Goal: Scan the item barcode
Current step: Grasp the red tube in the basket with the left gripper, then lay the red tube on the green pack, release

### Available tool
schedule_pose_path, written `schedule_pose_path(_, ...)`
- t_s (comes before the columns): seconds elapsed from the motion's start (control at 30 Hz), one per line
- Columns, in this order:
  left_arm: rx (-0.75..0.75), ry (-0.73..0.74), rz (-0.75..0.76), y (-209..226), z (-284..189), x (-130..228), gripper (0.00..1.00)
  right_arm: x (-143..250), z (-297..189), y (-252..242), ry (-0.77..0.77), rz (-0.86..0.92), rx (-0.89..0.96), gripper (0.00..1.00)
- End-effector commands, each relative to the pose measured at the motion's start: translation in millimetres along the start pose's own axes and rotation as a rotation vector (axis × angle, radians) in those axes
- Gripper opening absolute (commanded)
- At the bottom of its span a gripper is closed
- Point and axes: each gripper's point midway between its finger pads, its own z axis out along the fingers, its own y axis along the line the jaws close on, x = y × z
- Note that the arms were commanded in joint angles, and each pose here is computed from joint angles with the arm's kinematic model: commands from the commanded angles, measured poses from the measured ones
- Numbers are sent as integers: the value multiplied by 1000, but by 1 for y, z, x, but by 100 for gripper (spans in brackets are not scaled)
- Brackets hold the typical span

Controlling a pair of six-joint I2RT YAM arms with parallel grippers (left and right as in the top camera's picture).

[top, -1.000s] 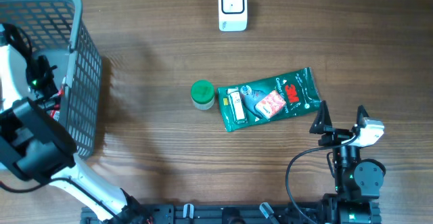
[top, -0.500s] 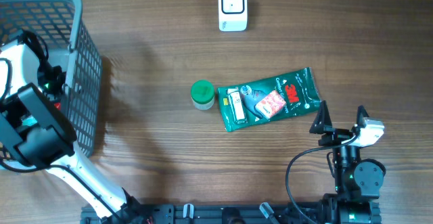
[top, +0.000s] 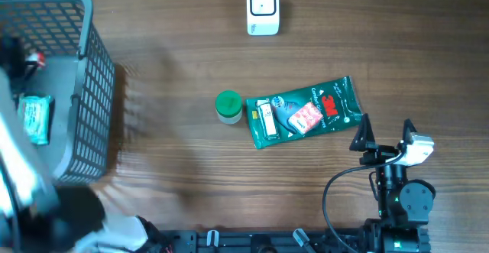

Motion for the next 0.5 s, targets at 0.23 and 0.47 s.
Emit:
schedule_pose_path(0.23,255,63,216,13,-148,75,4,-3,0,-1,-12,-12,6,100)
schedule_pose_path(0.47,225,232,594,29,-156,209,4,-3,0,-1,-12,-11,6,100)
